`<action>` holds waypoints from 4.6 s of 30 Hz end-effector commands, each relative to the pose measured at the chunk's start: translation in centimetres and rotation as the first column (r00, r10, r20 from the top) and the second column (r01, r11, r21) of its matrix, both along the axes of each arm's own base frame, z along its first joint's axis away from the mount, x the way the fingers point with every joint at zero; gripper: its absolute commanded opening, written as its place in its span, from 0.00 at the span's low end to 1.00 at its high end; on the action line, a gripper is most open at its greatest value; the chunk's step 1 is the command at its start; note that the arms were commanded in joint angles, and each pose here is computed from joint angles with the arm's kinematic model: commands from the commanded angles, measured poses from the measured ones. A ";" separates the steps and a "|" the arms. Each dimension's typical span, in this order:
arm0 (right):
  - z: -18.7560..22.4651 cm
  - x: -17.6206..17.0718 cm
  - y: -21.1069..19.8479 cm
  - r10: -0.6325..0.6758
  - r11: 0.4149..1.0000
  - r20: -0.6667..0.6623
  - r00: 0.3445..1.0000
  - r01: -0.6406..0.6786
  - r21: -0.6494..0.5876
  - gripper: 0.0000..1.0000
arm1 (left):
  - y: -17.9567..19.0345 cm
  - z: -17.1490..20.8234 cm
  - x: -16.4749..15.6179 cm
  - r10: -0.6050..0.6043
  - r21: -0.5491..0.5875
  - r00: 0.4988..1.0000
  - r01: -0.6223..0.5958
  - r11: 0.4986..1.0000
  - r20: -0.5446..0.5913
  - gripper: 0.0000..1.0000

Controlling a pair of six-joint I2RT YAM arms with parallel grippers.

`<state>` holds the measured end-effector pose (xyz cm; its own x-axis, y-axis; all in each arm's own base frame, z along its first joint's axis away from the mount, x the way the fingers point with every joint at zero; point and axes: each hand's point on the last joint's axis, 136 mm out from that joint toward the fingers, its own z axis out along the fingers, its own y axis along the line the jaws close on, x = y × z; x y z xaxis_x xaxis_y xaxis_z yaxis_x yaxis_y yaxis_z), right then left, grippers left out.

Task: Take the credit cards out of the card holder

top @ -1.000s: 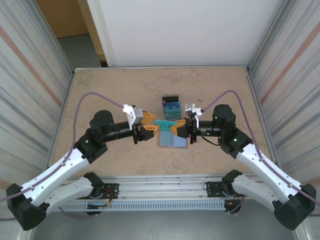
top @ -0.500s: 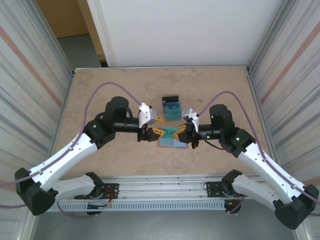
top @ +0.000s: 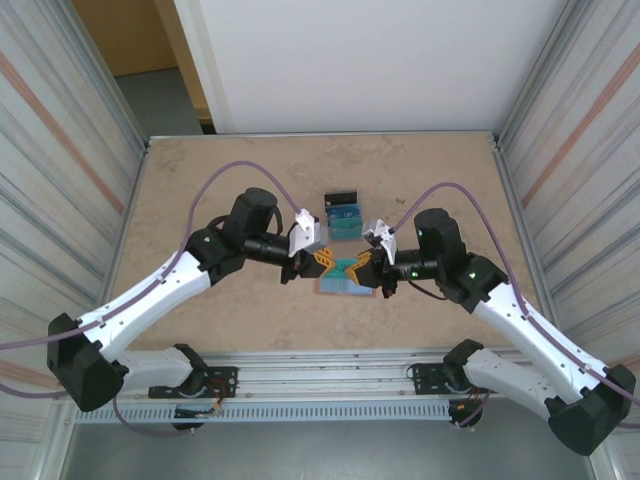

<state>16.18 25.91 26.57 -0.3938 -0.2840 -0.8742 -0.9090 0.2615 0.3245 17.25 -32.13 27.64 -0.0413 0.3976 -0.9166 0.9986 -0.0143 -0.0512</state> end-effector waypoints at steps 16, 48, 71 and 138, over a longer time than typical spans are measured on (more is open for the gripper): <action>-1.2 7.5 -6.3 -0.548 0.832 0.042 0.836 0.549 -0.074 0.94 | 0.6 -5.2 13.6 0.153 0.121 0.966 -0.181 0.976 0.210 0.03; -2.0 10.3 -12.3 -0.837 0.543 -0.001 0.547 0.831 -0.121 0.99 | -3.9 -15.7 22.9 0.173 0.275 0.983 -0.183 0.944 0.060 0.04; -2.3 9.7 -13.0 -0.843 0.534 -0.007 0.538 0.836 -0.122 0.99 | -3.2 -18.9 23.4 0.152 0.314 0.988 -0.146 0.938 0.004 0.12; -19.4 11.0 0.1 -0.802 0.486 -0.070 0.593 0.580 -0.654 0.49 | 5.7 -15.0 2.7 0.788 0.032 0.502 -0.850 0.526 0.356 0.99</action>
<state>26.96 24.38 6.60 -0.8939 -0.1070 -0.4353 -0.1819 0.9741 0.1342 19.34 -27.96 11.42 -0.1828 0.5635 -0.8056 0.6463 0.6864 0.3334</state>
